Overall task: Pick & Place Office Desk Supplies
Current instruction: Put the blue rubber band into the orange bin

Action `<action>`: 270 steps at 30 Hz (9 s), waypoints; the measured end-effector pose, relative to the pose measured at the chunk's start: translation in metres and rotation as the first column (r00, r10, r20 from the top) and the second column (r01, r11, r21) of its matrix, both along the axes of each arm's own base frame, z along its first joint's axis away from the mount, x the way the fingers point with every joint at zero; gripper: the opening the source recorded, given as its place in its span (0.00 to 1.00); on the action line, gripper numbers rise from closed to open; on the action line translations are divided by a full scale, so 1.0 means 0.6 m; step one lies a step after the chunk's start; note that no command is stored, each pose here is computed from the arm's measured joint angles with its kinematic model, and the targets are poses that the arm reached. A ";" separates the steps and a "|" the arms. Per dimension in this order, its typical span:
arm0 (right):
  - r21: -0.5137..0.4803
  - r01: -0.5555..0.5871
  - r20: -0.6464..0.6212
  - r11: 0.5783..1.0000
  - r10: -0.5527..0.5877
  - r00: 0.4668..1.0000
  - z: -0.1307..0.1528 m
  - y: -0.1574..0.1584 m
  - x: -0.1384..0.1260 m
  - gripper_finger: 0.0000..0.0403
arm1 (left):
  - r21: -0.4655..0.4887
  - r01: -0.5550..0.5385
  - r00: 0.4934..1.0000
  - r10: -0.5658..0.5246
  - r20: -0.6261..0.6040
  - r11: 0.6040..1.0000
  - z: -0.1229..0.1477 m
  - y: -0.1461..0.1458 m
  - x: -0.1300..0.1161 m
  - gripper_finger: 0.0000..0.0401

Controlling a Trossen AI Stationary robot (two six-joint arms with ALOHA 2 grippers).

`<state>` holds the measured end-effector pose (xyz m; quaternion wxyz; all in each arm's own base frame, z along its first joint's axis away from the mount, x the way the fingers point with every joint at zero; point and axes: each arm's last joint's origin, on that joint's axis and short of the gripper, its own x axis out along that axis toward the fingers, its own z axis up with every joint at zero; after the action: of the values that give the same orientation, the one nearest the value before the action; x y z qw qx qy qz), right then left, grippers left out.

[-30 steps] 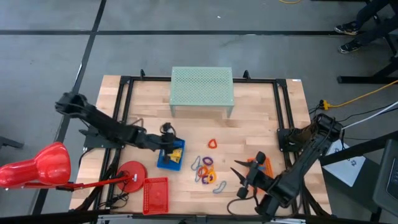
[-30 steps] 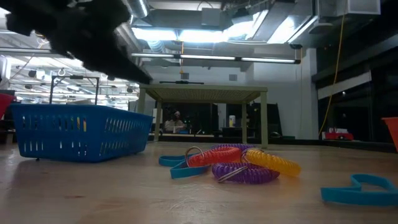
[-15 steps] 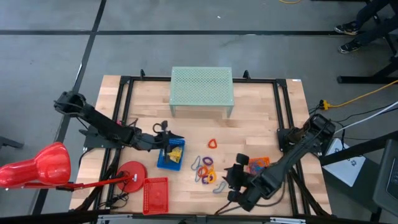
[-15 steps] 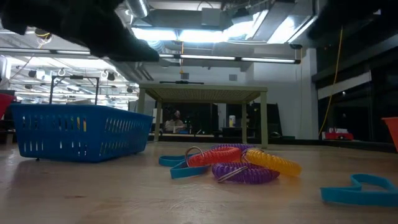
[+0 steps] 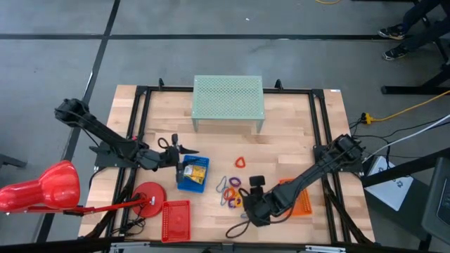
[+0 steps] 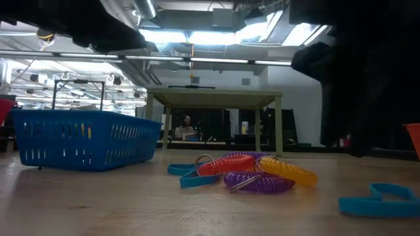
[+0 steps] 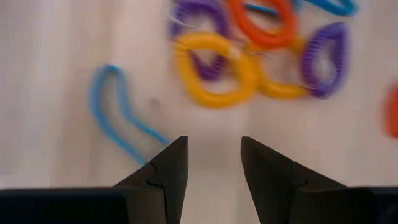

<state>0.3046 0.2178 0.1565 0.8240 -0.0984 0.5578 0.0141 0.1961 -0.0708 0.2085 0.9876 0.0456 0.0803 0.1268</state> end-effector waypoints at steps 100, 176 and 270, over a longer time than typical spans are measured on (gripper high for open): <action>-0.160 0.646 -0.123 0.747 -0.664 0.738 0.027 0.039 -0.247 0.15 | -0.022 0.028 0.999 -0.028 -0.019 0.999 -0.007 0.000 -0.003 0.29; 0.097 0.697 0.539 0.710 -0.626 0.563 0.082 0.024 -0.192 0.60 | -0.138 0.298 0.716 -0.317 -0.622 0.944 -0.090 -0.017 0.267 0.29; 0.114 0.677 0.513 0.727 -0.627 0.586 0.078 0.031 -0.187 0.60 | -0.464 0.220 0.506 -0.507 -0.698 0.858 -0.061 0.070 0.350 0.32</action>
<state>0.1924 0.2367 0.2035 0.8836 0.0745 0.3110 -0.3420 0.4064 -0.0291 0.1721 0.8405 -0.0450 0.5226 -0.1359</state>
